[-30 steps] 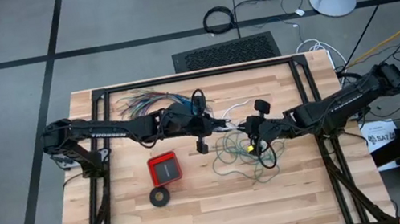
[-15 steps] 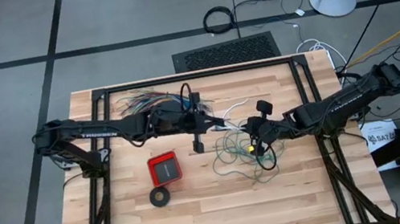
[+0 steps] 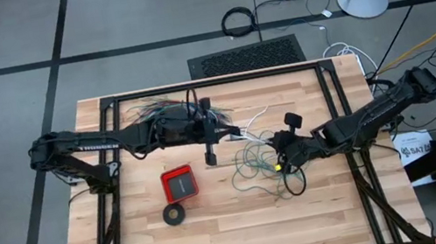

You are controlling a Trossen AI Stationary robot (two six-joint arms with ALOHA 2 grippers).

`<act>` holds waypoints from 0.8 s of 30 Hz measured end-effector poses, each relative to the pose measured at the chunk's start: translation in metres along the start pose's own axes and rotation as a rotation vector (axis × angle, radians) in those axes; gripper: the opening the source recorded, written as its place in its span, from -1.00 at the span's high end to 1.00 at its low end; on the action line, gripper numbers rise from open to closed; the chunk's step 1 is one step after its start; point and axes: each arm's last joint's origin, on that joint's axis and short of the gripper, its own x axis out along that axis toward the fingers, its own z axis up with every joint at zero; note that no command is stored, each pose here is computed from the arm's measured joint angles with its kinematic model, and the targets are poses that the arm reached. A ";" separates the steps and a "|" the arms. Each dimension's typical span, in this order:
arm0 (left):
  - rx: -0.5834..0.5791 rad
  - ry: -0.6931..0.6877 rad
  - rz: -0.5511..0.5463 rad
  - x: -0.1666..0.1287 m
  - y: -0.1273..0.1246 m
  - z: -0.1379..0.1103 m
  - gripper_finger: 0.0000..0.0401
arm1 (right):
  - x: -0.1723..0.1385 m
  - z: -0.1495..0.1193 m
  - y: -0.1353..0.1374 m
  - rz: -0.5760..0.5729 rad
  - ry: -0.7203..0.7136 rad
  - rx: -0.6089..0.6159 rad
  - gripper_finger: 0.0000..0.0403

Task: Coil cords
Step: Coil the white wire onto the spool

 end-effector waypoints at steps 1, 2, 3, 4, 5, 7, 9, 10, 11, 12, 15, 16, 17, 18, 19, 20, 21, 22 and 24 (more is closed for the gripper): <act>-0.004 -0.004 0.002 -0.001 0.001 0.001 1.00 | -0.001 0.000 0.001 -0.001 -0.005 0.000 0.89; -0.008 0.000 -0.001 -0.002 0.000 0.001 1.00 | -0.001 0.000 0.001 -0.004 -0.008 -0.001 0.90; -0.009 0.002 -0.001 -0.002 0.000 0.001 1.00 | -0.002 0.000 0.002 -0.009 -0.012 -0.002 0.92; -0.010 -0.001 0.000 -0.003 0.001 0.002 1.00 | -0.002 0.000 0.002 -0.012 -0.015 -0.002 0.93; -0.010 -0.002 0.000 -0.004 0.001 0.002 1.00 | -0.003 0.000 0.003 -0.013 -0.018 -0.003 0.94; -0.010 -0.011 0.004 -0.006 0.001 0.004 1.00 | -0.003 0.000 0.003 -0.015 -0.021 0.007 0.94; -0.018 -0.013 0.004 -0.006 0.001 0.004 1.00 | -0.003 0.000 0.003 -0.014 -0.025 0.011 0.95; -0.023 -0.014 0.003 -0.006 0.002 0.005 1.00 | -0.003 0.001 0.003 -0.015 -0.029 0.014 0.95; -0.029 -0.018 -0.001 -0.006 0.002 0.005 1.00 | -0.002 0.001 0.003 -0.022 -0.037 0.018 0.95; -0.034 -0.025 -0.004 -0.006 0.002 0.005 1.00 | -0.002 0.002 0.003 -0.028 -0.043 0.020 0.96; -0.035 -0.038 -0.003 -0.007 0.002 0.007 1.00 | -0.002 0.003 0.002 -0.045 -0.052 0.022 0.98; -0.036 -0.046 0.000 -0.007 0.002 0.007 1.00 | -0.001 0.003 0.002 -0.059 -0.062 0.028 0.98; -0.038 -0.057 0.003 -0.007 0.002 0.009 1.00 | 0.000 0.002 0.003 -0.071 -0.077 0.037 0.99; -0.048 -0.070 0.004 -0.007 0.003 0.010 1.00 | 0.000 0.001 0.003 -0.085 -0.092 0.041 0.99; -0.060 -0.088 -0.002 -0.007 0.003 0.011 1.00 | 0.002 0.000 0.002 -0.099 -0.107 0.044 0.99; -0.076 -0.111 -0.010 -0.007 0.003 0.013 1.00 | 0.004 0.000 0.002 -0.108 -0.123 0.053 0.99; -0.084 -0.132 -0.011 -0.007 0.004 0.014 1.00 | 0.006 0.001 0.001 -0.115 -0.136 0.067 0.99; -0.095 -0.149 -0.010 -0.007 0.004 0.016 1.00 | 0.008 0.002 0.000 -0.125 -0.150 0.079 0.99; -0.112 -0.170 -0.003 -0.007 0.005 0.017 1.00 | 0.013 0.003 -0.004 -0.140 -0.174 0.103 1.00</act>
